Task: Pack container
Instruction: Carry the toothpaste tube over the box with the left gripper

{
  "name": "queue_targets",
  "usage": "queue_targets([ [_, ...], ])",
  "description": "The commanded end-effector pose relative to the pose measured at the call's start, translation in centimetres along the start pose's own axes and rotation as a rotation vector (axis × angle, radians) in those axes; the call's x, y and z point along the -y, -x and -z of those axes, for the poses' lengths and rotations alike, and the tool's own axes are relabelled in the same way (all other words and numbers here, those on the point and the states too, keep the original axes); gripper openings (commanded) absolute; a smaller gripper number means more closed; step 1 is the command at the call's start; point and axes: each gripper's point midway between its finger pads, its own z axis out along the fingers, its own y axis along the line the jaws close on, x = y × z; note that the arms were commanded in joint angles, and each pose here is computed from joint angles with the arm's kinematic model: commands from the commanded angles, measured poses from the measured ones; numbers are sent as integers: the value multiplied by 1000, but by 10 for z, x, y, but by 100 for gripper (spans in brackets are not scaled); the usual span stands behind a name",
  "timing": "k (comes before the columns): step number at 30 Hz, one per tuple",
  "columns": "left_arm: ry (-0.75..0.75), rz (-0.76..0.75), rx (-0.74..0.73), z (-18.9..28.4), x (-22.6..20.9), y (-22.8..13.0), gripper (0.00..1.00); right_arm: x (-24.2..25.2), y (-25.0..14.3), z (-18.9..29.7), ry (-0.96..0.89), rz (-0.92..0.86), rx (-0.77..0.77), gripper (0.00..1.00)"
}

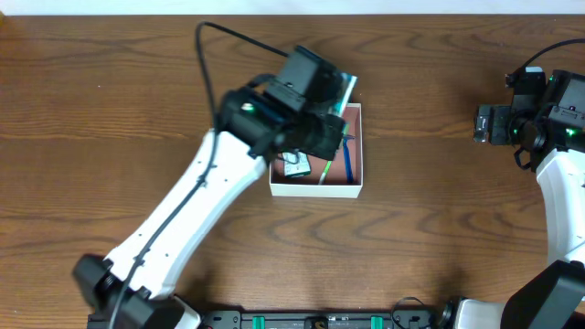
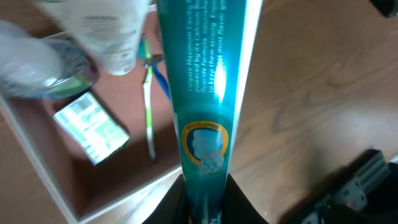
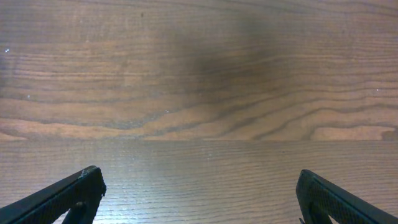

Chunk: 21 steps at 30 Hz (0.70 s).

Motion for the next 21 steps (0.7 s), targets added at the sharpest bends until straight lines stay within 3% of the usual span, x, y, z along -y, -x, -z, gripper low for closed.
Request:
queue_targets([
  [1,84,-4,-36,-34,-2,-4,15,-4,3,0,11,18,5,99],
  [6,189,-12,-73,-77,-11,-10,15,-4,3,0,11,18,5,99],
  [13,312,41,-76,-95,-35,-10,13,-4,3,0,11,18,5,99],
  [21,293,78,-8,-105,-29,5,14,-4,3,0,11,18,5,99],
])
